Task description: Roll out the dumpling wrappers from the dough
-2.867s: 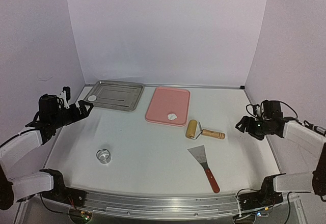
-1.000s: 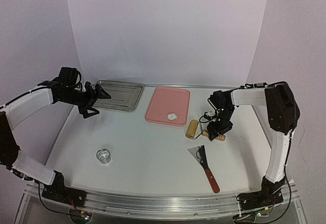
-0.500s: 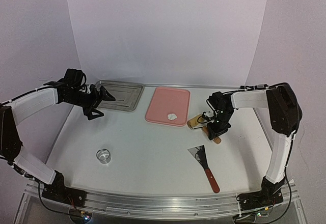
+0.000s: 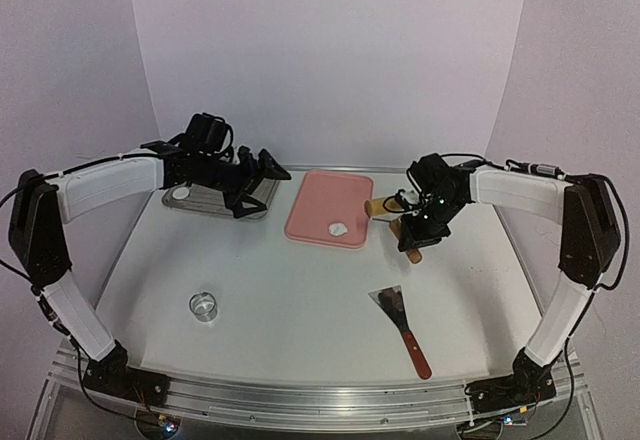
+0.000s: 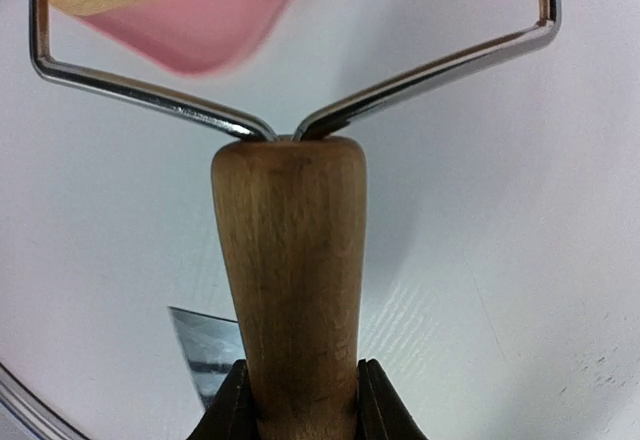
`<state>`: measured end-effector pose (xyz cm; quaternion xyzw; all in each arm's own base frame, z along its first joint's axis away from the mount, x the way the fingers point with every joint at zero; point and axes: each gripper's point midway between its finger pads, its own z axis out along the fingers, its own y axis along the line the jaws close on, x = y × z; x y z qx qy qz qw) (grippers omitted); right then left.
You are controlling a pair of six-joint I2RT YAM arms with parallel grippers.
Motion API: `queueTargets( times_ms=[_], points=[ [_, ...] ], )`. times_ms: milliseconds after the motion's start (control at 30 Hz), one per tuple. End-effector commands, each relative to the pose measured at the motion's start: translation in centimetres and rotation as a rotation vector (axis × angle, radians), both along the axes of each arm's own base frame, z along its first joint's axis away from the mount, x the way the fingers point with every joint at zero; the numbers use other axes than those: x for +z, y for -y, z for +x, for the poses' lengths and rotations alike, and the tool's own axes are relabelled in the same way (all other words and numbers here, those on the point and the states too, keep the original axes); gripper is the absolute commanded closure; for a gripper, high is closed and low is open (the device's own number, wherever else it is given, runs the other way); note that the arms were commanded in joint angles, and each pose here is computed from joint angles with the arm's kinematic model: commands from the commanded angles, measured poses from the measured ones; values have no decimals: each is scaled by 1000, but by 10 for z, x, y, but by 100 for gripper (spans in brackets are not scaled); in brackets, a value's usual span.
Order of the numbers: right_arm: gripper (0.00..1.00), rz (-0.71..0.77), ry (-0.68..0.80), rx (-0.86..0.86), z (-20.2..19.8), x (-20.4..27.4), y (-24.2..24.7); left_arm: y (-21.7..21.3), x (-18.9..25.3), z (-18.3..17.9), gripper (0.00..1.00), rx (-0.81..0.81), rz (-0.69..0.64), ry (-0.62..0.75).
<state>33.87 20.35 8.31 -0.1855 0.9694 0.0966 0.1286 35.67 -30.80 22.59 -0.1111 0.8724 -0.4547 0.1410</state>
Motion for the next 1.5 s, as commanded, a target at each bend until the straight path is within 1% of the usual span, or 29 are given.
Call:
queueTargets(
  times_ms=[0,133,267,400,567,633,700,800,933,1000,1167,1233,1333,1467],
  points=[
    [100,193,99,-43,16,65,-46,47,12,9,3,-54,-79,5],
    [100,272,126,-55,23,91,-76,84,17,-1,2,-149,-129,17],
    [100,345,132,-43,21,106,-107,108,22,-13,2,-210,-176,26],
    [100,402,125,-14,12,115,-134,117,16,-18,2,-225,-199,4],
    [100,427,109,38,0,118,-155,129,29,-14,3,-230,-263,30],
    [100,436,107,58,-3,120,-160,133,26,-11,3,-225,-249,23],
    [100,443,107,70,-5,123,-163,132,14,-9,7,-198,-217,-14],
    [100,452,104,81,-7,125,-165,127,-6,-10,16,-154,-178,-77],
    [100,456,101,86,-10,126,-164,128,-10,-9,31,-134,-165,-83],
    [100,455,103,83,-10,127,-163,132,-13,-10,32,-145,-164,-91],
    [100,442,110,69,-8,125,-161,151,-23,-20,30,-197,-153,-117],
    [100,443,105,72,-7,123,-162,155,-29,-25,31,-205,-139,-136],
    [100,448,108,79,-7,125,-163,154,-38,-25,39,-192,-117,-155],
    [100,449,110,96,-10,126,-163,156,-42,-18,49,-174,-100,-145]
  ],
)
